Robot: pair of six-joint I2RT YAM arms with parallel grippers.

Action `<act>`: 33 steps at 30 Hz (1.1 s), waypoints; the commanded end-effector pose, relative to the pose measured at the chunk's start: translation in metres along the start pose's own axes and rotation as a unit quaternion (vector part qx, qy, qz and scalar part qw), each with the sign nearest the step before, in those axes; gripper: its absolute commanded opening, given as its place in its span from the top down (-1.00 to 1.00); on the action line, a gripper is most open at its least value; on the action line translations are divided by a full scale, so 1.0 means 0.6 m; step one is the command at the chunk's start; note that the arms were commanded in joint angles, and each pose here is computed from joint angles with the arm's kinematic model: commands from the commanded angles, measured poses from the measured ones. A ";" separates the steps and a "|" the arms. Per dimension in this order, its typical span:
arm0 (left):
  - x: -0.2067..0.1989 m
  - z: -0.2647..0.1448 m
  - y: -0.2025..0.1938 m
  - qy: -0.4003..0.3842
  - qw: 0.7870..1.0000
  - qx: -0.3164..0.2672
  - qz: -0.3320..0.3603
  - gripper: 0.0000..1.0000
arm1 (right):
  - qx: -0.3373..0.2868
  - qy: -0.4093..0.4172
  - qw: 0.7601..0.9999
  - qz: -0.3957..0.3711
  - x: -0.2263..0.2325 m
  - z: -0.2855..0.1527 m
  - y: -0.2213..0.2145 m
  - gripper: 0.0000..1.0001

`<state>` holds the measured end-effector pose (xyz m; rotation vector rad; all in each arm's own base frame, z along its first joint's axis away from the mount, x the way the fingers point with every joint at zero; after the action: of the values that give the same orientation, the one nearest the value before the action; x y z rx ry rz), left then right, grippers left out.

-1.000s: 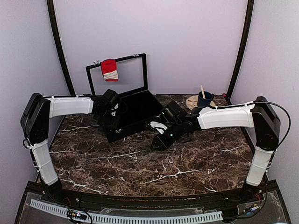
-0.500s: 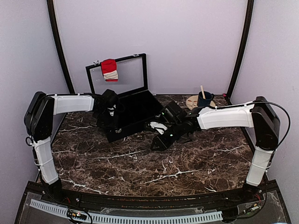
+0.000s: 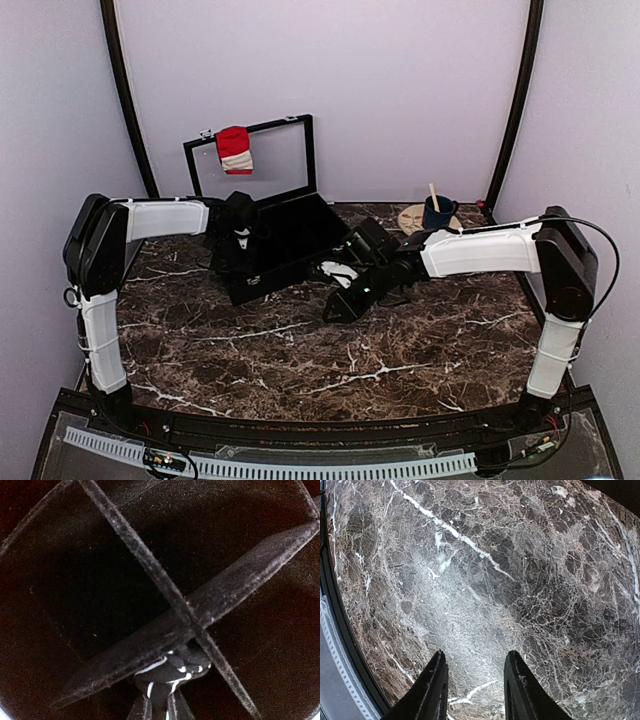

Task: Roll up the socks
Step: Place the sock in the storage box.

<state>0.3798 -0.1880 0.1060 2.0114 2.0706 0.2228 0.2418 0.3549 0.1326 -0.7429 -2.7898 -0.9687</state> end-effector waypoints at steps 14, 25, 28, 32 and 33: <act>0.031 0.036 -0.049 0.054 0.993 0.102 -0.002 1.00 | -0.016 0.010 1.000 -0.005 -0.013 0.014 -0.001 0.28; 0.031 0.030 -0.040 0.062 0.994 0.090 -0.009 0.45 | -0.012 0.013 1.000 -0.003 -0.019 0.015 -0.004 0.28; 0.029 0.023 -0.035 0.057 0.995 0.083 -0.009 0.34 | -0.010 0.012 1.000 -0.002 -0.020 0.016 -0.004 0.28; 0.028 0.011 -0.030 0.054 0.996 0.073 -0.010 0.30 | -0.009 0.012 1.000 -0.003 -0.021 0.017 0.000 0.28; 0.028 0.008 -0.029 0.053 0.996 0.070 -0.011 0.28 | -0.009 0.012 1.000 -0.002 -0.021 0.017 0.000 0.28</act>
<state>0.3852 -0.1906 0.1058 1.9957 2.1254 0.1936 0.2489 0.3534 0.1227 -0.7412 -2.7701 -0.9848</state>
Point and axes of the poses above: each gripper's point midway between its finger pads, its own z axis out along the fingers, its own x axis along the line the jaws close on, y = z × x, the point moved 6 cm from there along -z, back along the fingers, and after that the axes turned 7 degrees about -z, right-handed, at the moved point
